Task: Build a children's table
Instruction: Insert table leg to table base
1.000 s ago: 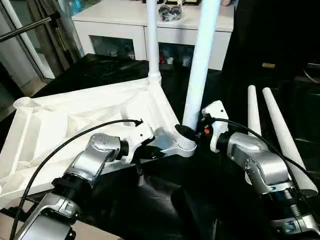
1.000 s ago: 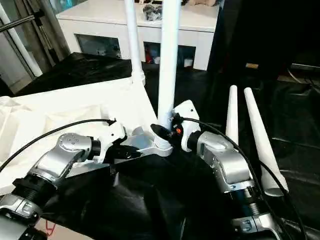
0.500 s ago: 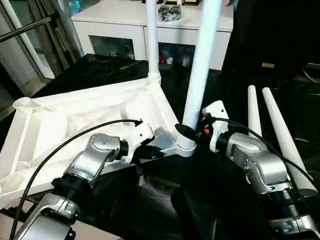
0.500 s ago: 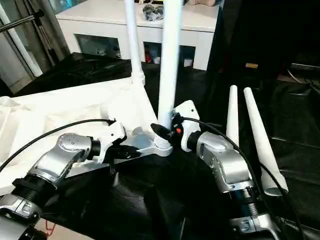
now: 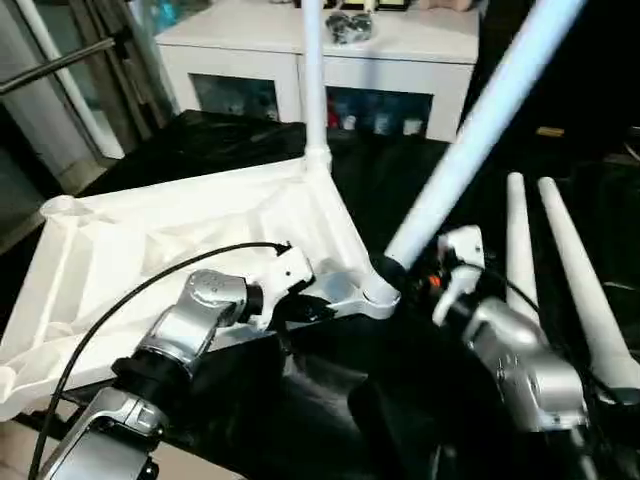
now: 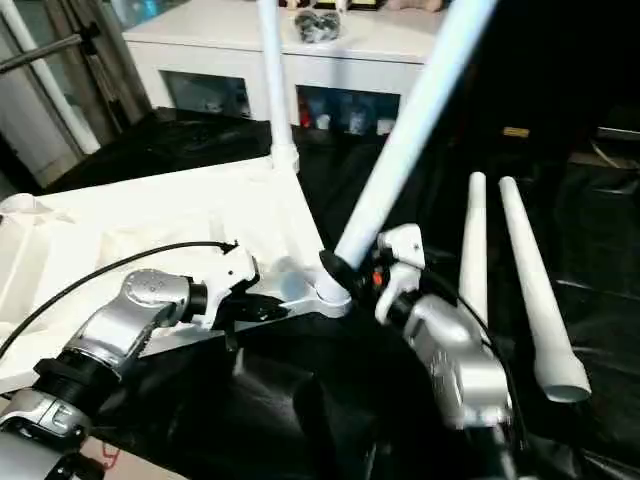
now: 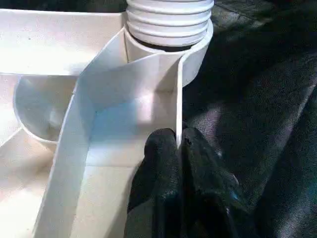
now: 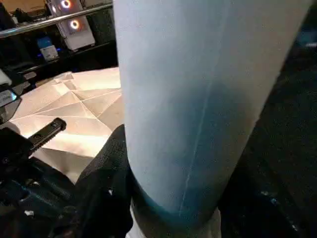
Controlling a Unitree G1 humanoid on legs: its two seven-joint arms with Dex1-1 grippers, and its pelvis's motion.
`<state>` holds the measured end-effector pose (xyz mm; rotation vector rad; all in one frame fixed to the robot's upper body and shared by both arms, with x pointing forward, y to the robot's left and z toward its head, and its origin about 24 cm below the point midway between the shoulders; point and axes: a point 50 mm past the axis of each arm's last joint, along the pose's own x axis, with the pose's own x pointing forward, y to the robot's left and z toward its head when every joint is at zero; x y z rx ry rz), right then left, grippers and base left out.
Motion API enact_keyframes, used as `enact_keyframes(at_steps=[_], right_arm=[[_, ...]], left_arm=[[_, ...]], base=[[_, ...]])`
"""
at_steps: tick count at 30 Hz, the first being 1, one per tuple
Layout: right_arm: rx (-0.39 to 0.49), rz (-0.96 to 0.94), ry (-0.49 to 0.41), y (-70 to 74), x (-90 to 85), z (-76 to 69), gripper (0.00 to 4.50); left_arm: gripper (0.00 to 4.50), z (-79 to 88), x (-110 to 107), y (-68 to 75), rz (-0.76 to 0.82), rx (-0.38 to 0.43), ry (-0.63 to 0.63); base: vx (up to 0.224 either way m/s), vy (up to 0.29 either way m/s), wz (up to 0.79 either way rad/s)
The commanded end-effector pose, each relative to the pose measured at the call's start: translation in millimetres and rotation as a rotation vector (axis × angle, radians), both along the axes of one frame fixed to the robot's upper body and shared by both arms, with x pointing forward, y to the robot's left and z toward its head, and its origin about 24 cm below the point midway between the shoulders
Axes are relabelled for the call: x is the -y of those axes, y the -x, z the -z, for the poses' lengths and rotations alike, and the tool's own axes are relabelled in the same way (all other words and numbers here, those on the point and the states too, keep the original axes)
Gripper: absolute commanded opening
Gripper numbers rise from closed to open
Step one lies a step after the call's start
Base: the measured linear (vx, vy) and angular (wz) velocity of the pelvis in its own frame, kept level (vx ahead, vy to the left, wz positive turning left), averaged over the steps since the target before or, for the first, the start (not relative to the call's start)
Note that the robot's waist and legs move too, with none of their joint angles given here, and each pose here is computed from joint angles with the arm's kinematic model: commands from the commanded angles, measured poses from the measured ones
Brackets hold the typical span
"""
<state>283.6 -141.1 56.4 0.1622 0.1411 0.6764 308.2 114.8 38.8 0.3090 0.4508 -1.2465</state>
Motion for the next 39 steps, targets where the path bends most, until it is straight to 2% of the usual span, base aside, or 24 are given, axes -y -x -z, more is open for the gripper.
enact_keyframes(at_steps=[1,8,14,19,23,29,30,39], right_arm=[[-0.078,0.034,0.077,9.3,4.8,21.4,1.88],[-0.021,-0.022,0.203,8.7,-6.1,20.6,1.88],[-0.050,-0.136,0.274,2.4,-15.2,25.0,1.88],[-0.060,-0.216,0.227,-12.4,-24.4,19.7,1.88],[-0.081,-0.311,0.229,-14.4,-27.0,21.1,1.88],[-0.110,-0.481,0.249,-8.2,-27.0,24.8,1.88],[-0.113,-0.543,0.258,-2.7,-25.8,26.2,1.88],[-0.141,-0.720,0.254,20.7,-19.7,31.7,1.88]], left_arm=[[0.00,-9.4,-5.3,-7.5,-0.044,0.043,0.043],[0.00,-9.3,-3.9,-8.3,-0.032,0.044,0.039],[0.00,-8.6,-2.1,-6.0,-0.010,0.039,0.040],[0.00,-9.4,-1.3,-1.3,0.029,0.037,0.044],[0.00,-10.7,-2.6,3.9,0.076,0.029,0.037],[0.00,-12.9,-6.5,11.0,0.144,0.032,0.009],[0.00,-14.2,-7.9,12.1,0.154,0.036,0.002],[0.00,-20.2,-13.2,18.6,0.220,0.052,-0.009]], base=[[0.000,0.000,0.00],[0.000,0.000,0.00],[0.000,0.000,0.00],[0.000,0.000,0.00],[0.000,0.000,0.00],[0.000,0.000,0.00],[0.000,0.000,0.00],[0.000,0.000,0.00]])
